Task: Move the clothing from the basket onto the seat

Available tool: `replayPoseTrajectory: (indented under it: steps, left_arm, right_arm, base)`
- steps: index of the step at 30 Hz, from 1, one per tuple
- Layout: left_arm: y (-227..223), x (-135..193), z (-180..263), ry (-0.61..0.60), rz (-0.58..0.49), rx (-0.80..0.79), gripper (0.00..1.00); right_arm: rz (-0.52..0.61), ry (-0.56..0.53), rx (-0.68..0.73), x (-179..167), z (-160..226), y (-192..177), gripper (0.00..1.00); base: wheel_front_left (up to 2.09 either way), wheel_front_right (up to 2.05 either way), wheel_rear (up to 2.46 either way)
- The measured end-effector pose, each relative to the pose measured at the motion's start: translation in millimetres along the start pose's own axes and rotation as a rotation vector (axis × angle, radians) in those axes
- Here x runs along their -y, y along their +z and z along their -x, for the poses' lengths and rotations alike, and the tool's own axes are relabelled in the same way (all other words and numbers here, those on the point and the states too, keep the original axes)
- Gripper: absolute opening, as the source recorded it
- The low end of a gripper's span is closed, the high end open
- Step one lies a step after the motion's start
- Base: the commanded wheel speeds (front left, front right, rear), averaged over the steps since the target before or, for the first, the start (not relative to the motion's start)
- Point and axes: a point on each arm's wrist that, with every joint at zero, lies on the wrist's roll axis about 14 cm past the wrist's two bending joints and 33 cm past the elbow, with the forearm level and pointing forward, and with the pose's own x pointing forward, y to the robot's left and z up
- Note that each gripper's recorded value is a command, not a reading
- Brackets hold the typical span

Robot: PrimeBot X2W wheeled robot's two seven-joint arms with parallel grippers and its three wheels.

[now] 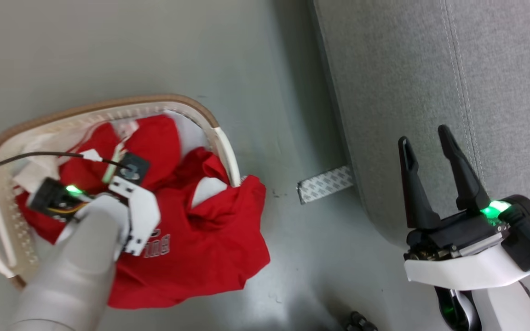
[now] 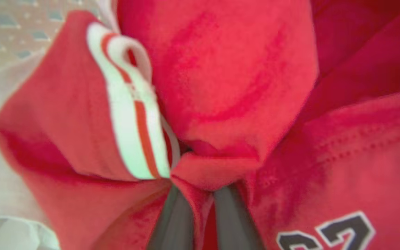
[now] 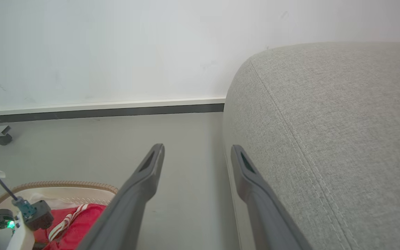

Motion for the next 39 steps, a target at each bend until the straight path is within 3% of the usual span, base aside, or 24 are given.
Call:
replayPoseTrajectory:
  steps: [14,26,39]
  left_arm:
    - [59.7,11.4,104.8,0.085,0.158,0.342,0.0]
    - [98.0,-11.7,238.8,0.278,0.187,0.64,0.0]
    - [142.7,11.2,369.8,0.392,0.168,0.969,0.0]
  right_arm:
    - [-0.013,0.046,0.098,-19.4,26.8,39.2,1.0]
    - [-0.04,0.134,0.178,-48.1,74.0,66.9,1.0]
    - [-0.031,0.273,0.274,-90.5,115.4,92.0,1.0]
  base:
    - [0.0,0.0,0.0]
    - [0.0,0.0,0.0]
    - [0.0,0.0,0.0]
